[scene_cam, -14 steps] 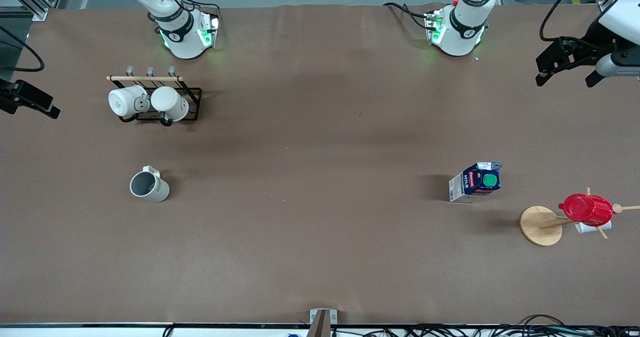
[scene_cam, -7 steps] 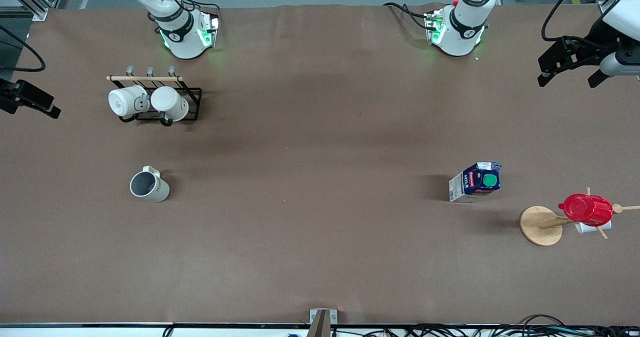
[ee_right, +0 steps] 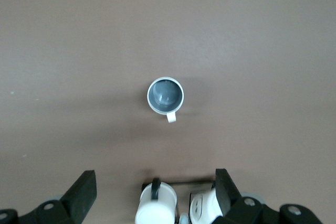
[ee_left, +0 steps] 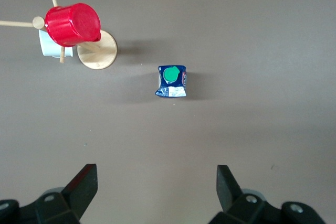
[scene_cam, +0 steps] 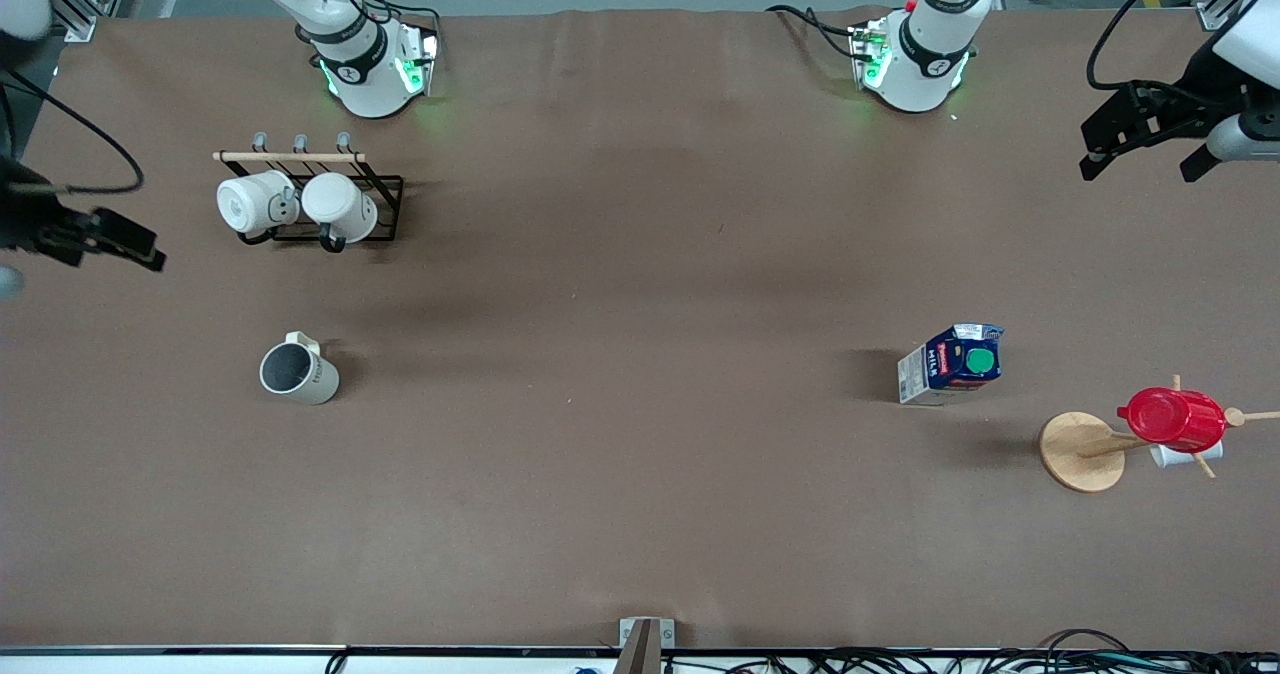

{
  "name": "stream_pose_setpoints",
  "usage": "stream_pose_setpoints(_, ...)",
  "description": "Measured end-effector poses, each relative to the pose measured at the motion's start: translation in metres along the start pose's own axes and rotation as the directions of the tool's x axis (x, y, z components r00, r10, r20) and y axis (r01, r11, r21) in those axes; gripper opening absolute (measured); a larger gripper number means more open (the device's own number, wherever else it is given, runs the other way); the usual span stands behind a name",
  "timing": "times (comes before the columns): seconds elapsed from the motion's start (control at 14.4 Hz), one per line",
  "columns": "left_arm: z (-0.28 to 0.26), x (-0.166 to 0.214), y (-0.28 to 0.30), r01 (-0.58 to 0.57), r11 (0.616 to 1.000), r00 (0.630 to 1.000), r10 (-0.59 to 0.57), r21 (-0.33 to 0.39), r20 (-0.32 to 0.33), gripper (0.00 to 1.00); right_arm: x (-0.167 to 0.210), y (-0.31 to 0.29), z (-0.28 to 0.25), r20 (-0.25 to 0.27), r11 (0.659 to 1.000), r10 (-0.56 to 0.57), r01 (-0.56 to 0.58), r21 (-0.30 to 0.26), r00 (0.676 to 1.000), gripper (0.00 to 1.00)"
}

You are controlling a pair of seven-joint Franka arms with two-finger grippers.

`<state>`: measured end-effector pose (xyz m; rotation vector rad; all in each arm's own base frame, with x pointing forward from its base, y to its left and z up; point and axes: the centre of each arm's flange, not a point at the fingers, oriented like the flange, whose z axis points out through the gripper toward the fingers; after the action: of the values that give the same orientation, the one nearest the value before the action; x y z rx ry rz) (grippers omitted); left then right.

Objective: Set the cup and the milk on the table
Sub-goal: 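Lower the right gripper onto the white mug and grasp its rim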

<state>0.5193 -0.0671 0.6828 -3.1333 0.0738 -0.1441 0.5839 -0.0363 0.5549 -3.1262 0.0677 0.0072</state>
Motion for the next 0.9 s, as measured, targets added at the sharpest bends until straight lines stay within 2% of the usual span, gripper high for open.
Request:
stream_pose_setpoints(0.21,0.003,0.008,-0.001,0.001,1.000,1.000,-0.001,-0.002,0.001,1.00,0.009,0.018,0.090,-0.034,0.998,-0.054,0.054,-0.012,0.998,1.00)
stream_pose_setpoints(0.35,0.004,0.009,-0.001,0.002,1.000,1.000,-0.001,-0.002,0.003,1.00,0.006,0.022,0.145,-0.031,0.997,-0.082,0.081,-0.020,0.996,1.00)
stream_pose_setpoints(0.62,0.003,0.010,-0.001,0.001,1.000,1.000,-0.001,-0.003,0.002,1.00,0.014,0.024,0.223,0.001,0.990,-0.135,0.135,-0.036,0.991,1.00)
stream_pose_setpoints(0.9,0.003,0.010,-0.001,0.001,1.000,1.000,-0.001,-0.003,0.001,1.00,0.013,0.027,0.286,-0.005,0.980,-0.190,0.189,-0.055,0.982,0.98)
